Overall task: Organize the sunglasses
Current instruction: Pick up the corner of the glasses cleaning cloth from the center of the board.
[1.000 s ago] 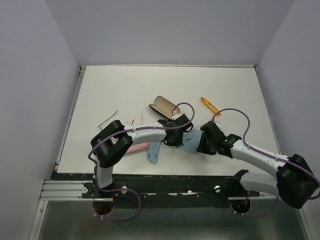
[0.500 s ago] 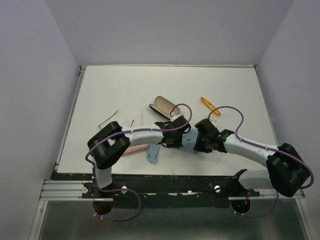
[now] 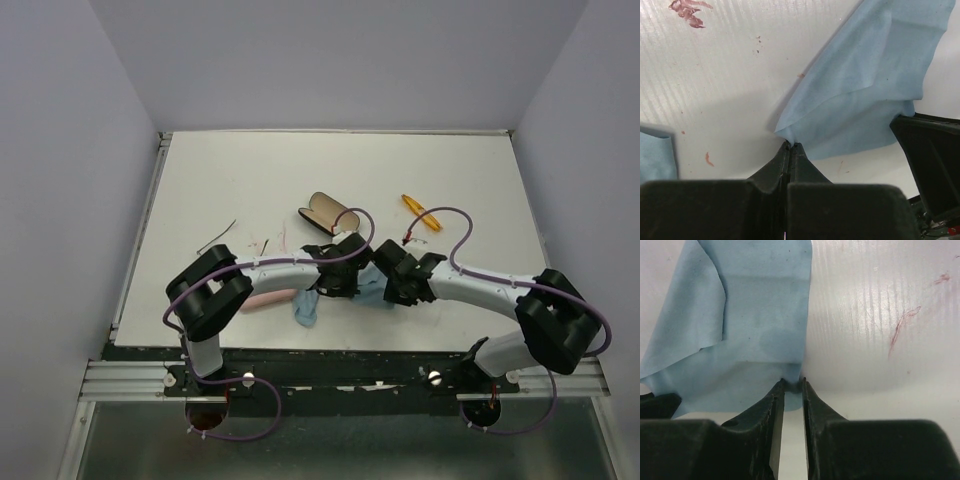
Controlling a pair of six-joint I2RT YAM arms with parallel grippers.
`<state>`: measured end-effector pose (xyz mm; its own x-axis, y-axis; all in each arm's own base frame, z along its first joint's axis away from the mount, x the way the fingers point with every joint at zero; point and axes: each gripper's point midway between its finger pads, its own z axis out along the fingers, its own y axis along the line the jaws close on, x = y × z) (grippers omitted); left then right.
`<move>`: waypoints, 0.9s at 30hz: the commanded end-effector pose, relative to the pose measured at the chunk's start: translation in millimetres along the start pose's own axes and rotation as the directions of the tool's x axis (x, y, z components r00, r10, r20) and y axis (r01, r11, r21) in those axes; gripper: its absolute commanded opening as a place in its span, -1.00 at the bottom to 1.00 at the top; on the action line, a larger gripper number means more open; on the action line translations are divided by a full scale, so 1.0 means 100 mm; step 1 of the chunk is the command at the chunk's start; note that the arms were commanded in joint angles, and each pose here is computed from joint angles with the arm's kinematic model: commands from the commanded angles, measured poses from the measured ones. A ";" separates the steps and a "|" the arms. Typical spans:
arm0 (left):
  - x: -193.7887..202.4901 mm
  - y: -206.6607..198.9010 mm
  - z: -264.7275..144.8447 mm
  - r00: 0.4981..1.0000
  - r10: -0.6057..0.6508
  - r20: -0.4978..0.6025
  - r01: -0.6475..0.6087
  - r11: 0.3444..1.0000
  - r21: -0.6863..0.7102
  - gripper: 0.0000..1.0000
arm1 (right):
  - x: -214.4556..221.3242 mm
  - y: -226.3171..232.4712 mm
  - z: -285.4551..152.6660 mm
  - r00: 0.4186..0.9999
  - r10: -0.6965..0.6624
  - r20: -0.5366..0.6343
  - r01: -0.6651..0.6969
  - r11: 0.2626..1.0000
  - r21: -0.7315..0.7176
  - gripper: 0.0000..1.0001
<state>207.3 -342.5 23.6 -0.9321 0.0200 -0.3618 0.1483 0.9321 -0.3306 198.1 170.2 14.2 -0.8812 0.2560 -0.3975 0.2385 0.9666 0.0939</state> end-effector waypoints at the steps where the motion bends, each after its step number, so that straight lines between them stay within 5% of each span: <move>1: 0.01 -0.12 -0.04 1.000 0.001 0.016 -0.002 0.999 0.038 -1.00 | 0.30 -0.31 0.10 0.998 -0.061 -0.031 0.065 0.985 0.158 -0.45; 12: 0.05 -0.18 -0.04 1.000 -0.014 0.012 0.013 0.995 0.095 -1.00 | 0.51 -0.09 0.13 0.996 -0.054 -0.065 0.057 0.998 0.042 -0.47; 20: 0.09 -0.15 -0.07 1.000 -0.023 0.014 0.021 0.994 0.111 -1.00 | 0.45 -0.18 0.15 1.000 -0.021 -0.012 0.022 0.997 0.071 -0.98; 27: 0.00 -0.28 -0.30 0.996 0.016 0.093 -0.037 0.972 0.230 -1.00 | 0.22 0.10 -0.18 0.997 -0.048 0.062 0.055 0.991 -0.121 -0.99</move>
<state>196.1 -348.0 27.1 -0.9255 -0.0023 -0.3787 0.1714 0.8891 -0.4244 188.1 191.9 16.5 -0.8402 0.2664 -0.4723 0.2021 0.9621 0.1831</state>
